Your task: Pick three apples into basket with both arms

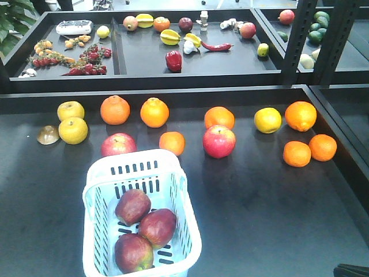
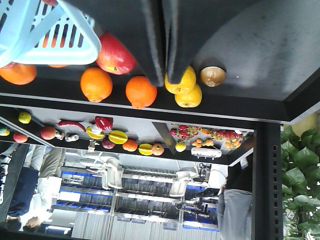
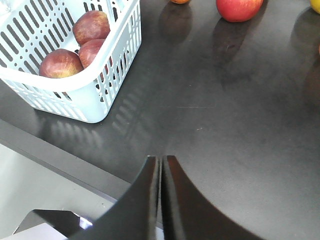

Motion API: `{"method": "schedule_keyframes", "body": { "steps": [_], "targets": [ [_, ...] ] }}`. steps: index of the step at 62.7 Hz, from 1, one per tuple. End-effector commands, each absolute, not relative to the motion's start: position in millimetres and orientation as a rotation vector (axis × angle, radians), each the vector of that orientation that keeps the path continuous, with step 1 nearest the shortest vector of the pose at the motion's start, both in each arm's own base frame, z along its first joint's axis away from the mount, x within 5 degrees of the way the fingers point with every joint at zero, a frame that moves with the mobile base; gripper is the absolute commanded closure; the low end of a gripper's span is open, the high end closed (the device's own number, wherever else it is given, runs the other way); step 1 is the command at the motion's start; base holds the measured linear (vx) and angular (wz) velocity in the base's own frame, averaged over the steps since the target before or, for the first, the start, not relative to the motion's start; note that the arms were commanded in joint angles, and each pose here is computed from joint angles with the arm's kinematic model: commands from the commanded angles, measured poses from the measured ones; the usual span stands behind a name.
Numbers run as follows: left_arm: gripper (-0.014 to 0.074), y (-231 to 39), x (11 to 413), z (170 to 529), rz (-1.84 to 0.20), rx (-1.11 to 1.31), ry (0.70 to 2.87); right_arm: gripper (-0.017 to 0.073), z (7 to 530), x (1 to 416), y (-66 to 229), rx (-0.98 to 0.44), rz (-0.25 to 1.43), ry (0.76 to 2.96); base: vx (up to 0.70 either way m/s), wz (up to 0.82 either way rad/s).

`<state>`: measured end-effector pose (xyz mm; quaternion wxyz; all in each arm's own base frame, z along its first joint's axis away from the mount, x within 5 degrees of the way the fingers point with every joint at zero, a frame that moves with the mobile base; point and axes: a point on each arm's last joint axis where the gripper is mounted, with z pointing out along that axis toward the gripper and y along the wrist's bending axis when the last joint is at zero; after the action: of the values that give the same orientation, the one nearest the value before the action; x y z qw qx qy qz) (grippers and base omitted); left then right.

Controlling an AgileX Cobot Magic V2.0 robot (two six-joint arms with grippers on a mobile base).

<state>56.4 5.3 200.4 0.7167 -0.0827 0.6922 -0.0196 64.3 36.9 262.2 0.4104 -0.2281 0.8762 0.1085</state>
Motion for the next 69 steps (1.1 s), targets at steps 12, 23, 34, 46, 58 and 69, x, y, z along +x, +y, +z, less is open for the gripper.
{"method": "schedule_keyframes", "body": {
  "steps": [12, 23, 34, 46, 58, 69],
  "targets": [
    [0.0599, 4.8, 54.0, 218.0, -0.060, -0.180, 1.422, 0.0564, 274.3, 68.0, 38.8, -0.567, 0.282, 2.129, 0.00, 0.00],
    [0.0599, 4.8, 54.0, 218.0, -0.060, -0.180, 1.422, 0.0564, 274.3, 68.0, 38.8, -0.567, 0.282, 2.129, 0.00, 0.00],
    [0.0599, 4.8, 54.0, 218.0, -0.060, -0.180, 1.422, 0.0564, 274.3, 68.0, 38.8, -0.567, 0.282, 2.129, 0.00, 0.00],
    [0.0599, 4.8, 54.0, 218.0, -0.060, -0.180, 1.422, 0.0564, 274.3, 68.0, 38.8, -0.567, 0.282, 2.129, 0.00, 0.00],
    [0.0599, 4.8, 54.0, 218.0, -0.060, -0.180, 1.422, 0.0564, 274.2, 67.9, 38.7, -0.571, 0.279, 2.129, 0.00, 0.00],
    [0.0599, 4.8, 54.0, 218.0, -0.060, -0.180, 1.422, 0.0564, 270.0, 68.9, 38.9, -0.580, 0.268, 2.125, 0.00, 0.00]
  ]
}}
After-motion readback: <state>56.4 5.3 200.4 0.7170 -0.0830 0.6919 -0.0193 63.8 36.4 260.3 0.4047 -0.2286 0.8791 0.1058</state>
